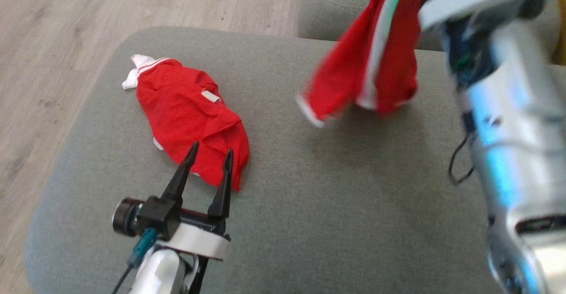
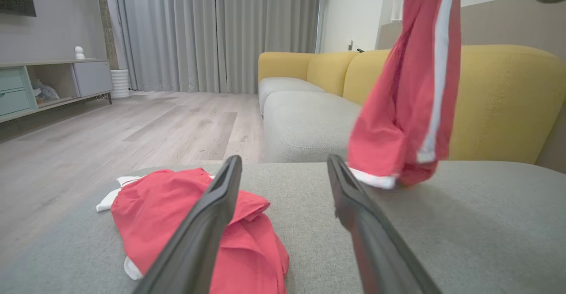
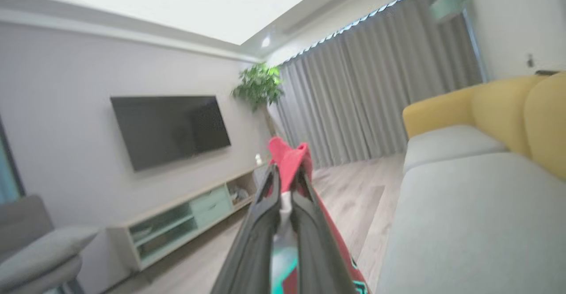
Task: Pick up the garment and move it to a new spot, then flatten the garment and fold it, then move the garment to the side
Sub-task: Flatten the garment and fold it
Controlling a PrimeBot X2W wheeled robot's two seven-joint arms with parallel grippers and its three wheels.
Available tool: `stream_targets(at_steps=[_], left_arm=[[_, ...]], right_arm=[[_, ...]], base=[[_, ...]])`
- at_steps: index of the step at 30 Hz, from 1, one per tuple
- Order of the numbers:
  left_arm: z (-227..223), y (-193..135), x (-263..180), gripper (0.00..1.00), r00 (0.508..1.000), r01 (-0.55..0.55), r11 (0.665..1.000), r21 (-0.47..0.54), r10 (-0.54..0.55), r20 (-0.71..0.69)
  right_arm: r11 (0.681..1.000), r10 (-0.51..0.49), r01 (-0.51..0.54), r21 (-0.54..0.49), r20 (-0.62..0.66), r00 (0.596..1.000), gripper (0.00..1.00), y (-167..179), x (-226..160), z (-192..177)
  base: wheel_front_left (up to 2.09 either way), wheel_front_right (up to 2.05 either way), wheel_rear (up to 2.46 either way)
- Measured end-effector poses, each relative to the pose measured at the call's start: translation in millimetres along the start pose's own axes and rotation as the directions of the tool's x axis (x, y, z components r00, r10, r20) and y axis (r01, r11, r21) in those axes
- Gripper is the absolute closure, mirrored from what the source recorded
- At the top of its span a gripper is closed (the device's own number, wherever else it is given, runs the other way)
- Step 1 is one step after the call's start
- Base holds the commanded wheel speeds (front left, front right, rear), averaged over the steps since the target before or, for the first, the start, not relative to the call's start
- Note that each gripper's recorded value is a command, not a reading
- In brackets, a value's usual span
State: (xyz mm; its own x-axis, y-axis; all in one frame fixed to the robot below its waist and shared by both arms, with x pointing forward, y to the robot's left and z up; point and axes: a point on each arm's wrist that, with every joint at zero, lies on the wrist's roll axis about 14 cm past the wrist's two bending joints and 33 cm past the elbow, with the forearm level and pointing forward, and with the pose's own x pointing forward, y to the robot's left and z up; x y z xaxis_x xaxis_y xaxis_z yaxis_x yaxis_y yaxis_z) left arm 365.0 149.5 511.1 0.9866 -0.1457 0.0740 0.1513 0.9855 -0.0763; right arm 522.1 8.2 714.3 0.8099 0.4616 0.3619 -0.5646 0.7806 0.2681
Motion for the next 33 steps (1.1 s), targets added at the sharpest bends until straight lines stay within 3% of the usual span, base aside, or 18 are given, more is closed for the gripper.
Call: stream_targets(at_steps=[4, 6, 7, 8, 9, 12, 16, 18, 21, 22, 23, 26, 28, 30, 33], left_arm=[[-9, -2, -4, 0.0, 1.0, -0.004, 1.0, -0.007, 0.003, -0.022], [-10, -3, -3, 0.0, 1.0, -0.002, 1.0, -0.011, 0.001, -0.024], [-10, -3, -3, 0.0, 1.0, -0.002, 1.0, -0.011, 0.001, -0.024], [-11, -9, 0, 0.0, 1.0, 0.015, 1.0, -0.015, -0.016, -0.026], [-11, -9, 0, 0.0, 1.0, 0.015, 1.0, -0.015, -0.016, -0.026], [-13, -18, 6, 0.0, 0.998, 0.047, 0.999, -0.011, -0.047, -0.031], [-18, -29, 13, 0.0, 0.995, 0.091, 0.996, -0.013, -0.092, -0.043], [-21, -35, 17, 0.0, 0.993, 0.11, 0.994, -0.015, -0.11, -0.05], [-24, -40, 22, 0.0, 0.99, 0.127, 0.992, -0.02, -0.128, -0.055], [-24, -41, 24, 0.0, 0.99, 0.13, 0.991, -0.022, -0.131, -0.055], [-25, -42, 25, 0.0, 0.989, 0.132, 0.991, -0.023, -0.133, -0.056], [-26, -47, 27, 0.0, 0.987, 0.151, 0.988, -0.021, -0.152, -0.058], [-24, -49, 27, 0.0, 0.986, 0.156, 0.987, -0.022, -0.157, -0.054], [-23, -49, 27, 0.0, 0.986, 0.157, 0.987, -0.021, -0.158, -0.051], [-21, -49, 26, 0.0, 0.987, 0.154, 0.988, -0.021, -0.155, -0.046]], right_arm=[[0.989, -0.148, 0.147, 0.018, 0.088, 0.985, 1.0, -48, 0, 30], [0.969, -0.245, 0.244, 0.022, 0.042, 0.969, 1.0, -81, -17, 14], [0.969, -0.245, 0.244, 0.022, 0.042, 0.969, 1.0, -81, -17, 14], [0.939, -0.344, 0.344, 0.013, -0.027, 0.939, 1.0, -114, -45, -14], [0.939, -0.344, 0.344, 0.013, -0.027, 0.939, 1.0, -114, -45, -14], [0.856, -0.512, 0.518, -0.006, -0.158, 0.844, 1.0, -165, -115, -69], [0.703, -0.693, 0.708, -0.072, -0.295, 0.658, 1.0, -213, -232, -126], [0.628, -0.756, 0.773, -0.09, -0.306, 0.578, 1.0, -228, -275, -132], [0.568, -0.804, 0.813, -0.13, -0.297, 0.515, 1.0, -240, -310, -127], [0.558, -0.812, 0.817, -0.145, -0.295, 0.503, 0.62, -242, -316, -124], [0.555, -0.817, 0.815, -0.165, -0.292, 0.498, 0.0, -244, -320, -122], [0.559, -0.816, 0.807, -0.188, -0.297, 0.496, 0.0, -242, -327, -121], [0.583, -0.806, 0.784, -0.213, -0.268, 0.527, 0.0, -238, -322, -115], [0.627, -0.778, 0.743, -0.232, -0.235, 0.583, 0.0, -230, -306, -107], [0.724, -0.688, 0.645, -0.244, -0.19, 0.7, 0.0, -205, -269, -99]], base=[[0.0, 0.0, 0.0], [0.0, 0.0, 0.0], [0.0, 0.0, 0.0], [0.0, 0.0, 0.0], [0.0, 0.0, 0.0], [0.0, 0.0, 0.0], [0.0, 0.0, 0.0], [0.0, 0.0, 0.0], [0.0, 0.0, 0.0], [0.0, 0.0, 0.0], [0.0, 0.0, 0.0], [0.0, 0.0, 0.0], [0.0, 0.0, 0.0], [0.0, 0.0, 0.0], [0.0, 0.0, 0.0]])
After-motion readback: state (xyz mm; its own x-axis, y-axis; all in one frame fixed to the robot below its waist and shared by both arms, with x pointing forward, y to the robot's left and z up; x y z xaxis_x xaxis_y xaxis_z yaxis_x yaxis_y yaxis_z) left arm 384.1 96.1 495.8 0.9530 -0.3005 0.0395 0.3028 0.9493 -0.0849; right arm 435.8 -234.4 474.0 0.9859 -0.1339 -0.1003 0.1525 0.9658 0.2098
